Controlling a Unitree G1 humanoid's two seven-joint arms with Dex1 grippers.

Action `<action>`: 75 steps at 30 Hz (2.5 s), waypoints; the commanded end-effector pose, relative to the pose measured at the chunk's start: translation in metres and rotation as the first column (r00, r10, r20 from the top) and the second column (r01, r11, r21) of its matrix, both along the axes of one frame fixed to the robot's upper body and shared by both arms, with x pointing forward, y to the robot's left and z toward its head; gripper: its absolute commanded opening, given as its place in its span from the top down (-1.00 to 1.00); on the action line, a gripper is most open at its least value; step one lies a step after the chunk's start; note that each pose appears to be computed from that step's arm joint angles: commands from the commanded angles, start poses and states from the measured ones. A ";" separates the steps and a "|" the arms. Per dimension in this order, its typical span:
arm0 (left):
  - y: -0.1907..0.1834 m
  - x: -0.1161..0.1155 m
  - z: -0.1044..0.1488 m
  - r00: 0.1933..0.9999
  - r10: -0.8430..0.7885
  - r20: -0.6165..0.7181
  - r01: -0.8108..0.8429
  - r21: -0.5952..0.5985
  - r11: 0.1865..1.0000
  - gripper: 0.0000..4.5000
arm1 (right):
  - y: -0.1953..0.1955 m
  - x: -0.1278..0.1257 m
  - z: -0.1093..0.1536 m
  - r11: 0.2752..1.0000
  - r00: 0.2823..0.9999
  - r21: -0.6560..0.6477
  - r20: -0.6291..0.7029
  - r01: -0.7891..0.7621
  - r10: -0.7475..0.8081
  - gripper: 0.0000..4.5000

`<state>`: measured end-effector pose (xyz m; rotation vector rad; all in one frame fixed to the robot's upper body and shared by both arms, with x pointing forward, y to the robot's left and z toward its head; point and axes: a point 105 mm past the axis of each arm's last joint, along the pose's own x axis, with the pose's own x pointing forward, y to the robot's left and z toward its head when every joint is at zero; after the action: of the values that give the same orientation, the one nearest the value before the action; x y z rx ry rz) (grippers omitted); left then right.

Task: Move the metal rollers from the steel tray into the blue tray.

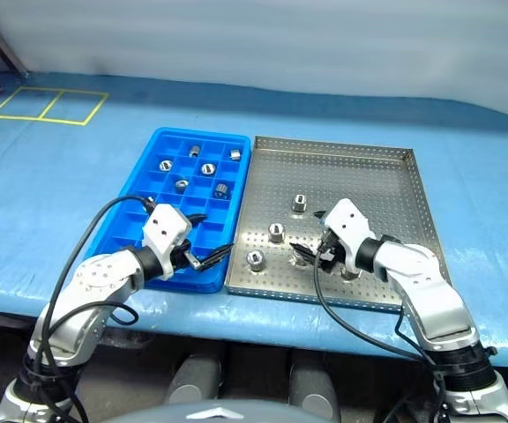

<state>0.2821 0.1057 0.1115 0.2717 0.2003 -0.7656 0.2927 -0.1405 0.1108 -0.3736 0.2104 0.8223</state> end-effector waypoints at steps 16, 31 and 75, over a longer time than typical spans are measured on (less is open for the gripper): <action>-0.031 0.008 0.019 0.988 -0.152 0.035 0.153 -0.021 0.988 -1.00 | -0.001 -0.012 0.003 0.998 0.998 0.031 0.044 0.052 -0.053 -0.97; -0.034 0.004 -0.023 0.955 -0.263 -0.139 0.294 0.300 0.908 -1.00 | 0.005 -0.018 -0.008 0.992 0.993 0.072 0.051 0.099 -0.103 -0.97; -0.039 0.000 -0.052 0.913 -0.312 -0.265 0.393 0.357 0.848 0.99 | 0.010 -0.006 -0.004 0.991 0.988 0.082 0.104 0.106 -0.114 -1.00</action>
<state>0.2897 0.0624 0.0787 0.6525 0.4315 -1.1025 0.2845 -0.1329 0.0960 -0.3242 0.1501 0.6950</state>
